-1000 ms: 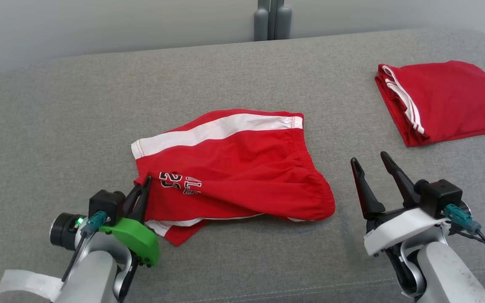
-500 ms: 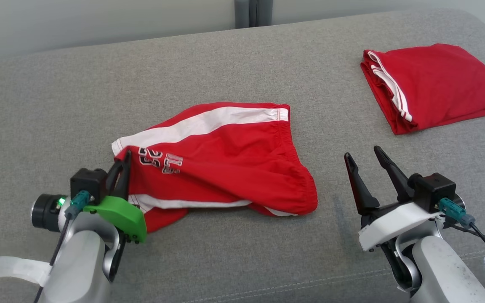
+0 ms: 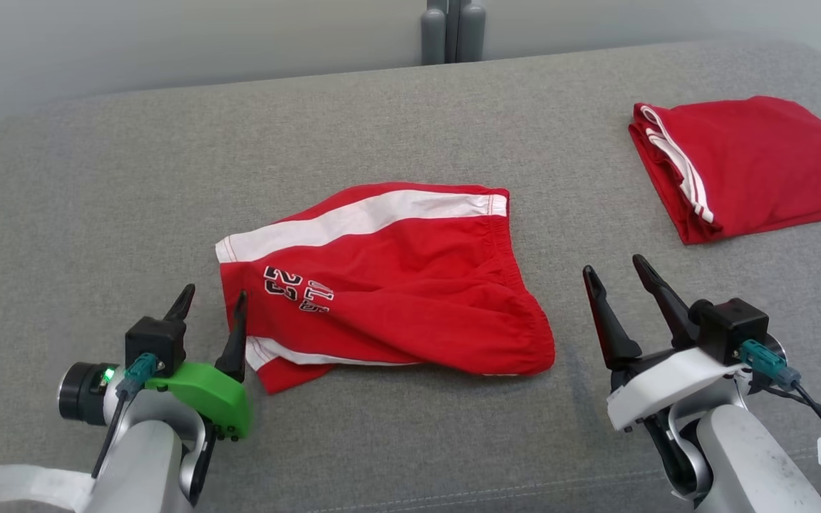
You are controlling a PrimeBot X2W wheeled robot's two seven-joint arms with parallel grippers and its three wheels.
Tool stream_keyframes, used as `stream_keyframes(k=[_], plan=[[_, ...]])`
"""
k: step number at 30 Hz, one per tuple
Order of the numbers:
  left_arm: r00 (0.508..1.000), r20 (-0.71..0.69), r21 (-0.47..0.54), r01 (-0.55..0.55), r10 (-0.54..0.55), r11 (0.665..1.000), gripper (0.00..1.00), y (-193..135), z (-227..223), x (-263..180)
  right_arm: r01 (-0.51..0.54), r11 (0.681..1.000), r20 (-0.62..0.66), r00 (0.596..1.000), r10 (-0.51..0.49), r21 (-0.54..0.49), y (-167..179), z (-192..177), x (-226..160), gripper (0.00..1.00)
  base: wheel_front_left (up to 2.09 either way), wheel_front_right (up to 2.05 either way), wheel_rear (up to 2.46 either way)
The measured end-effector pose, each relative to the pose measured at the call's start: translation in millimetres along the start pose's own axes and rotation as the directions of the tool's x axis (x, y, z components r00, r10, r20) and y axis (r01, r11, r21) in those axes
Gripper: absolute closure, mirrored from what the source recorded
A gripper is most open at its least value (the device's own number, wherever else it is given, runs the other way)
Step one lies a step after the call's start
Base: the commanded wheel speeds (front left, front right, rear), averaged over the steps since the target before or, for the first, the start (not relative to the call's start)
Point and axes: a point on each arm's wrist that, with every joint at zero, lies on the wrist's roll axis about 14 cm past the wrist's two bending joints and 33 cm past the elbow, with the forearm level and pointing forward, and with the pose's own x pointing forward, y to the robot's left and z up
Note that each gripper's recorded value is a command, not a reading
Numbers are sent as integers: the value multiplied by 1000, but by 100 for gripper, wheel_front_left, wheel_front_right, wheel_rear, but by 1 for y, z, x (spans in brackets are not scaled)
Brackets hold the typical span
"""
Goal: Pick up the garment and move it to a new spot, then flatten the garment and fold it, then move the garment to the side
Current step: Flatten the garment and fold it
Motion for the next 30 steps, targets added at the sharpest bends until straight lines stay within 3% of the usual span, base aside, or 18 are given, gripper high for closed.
stream_keyframes(k=[6,14,22,30], plan=[[997,48,-51,-66,68,997,0,12,7,-20,-30,1000,-13,999,30,3,10,-3,0,0,0,0,0],[977,156,-73,-136,146,988,0,22,30,-55,-91,995,-141,985,96,40,28,-30,-8,0,0,0,0],[958,207,-103,-181,199,978,0,23,39,-85,-116,988,-291,946,140,98,40,-61,-25,0,0,0,0],[941,234,-124,-220,244,968,0,27,44,-101,-132,987,-380,912,156,89,43,-84,-32,0,0,0,0]])
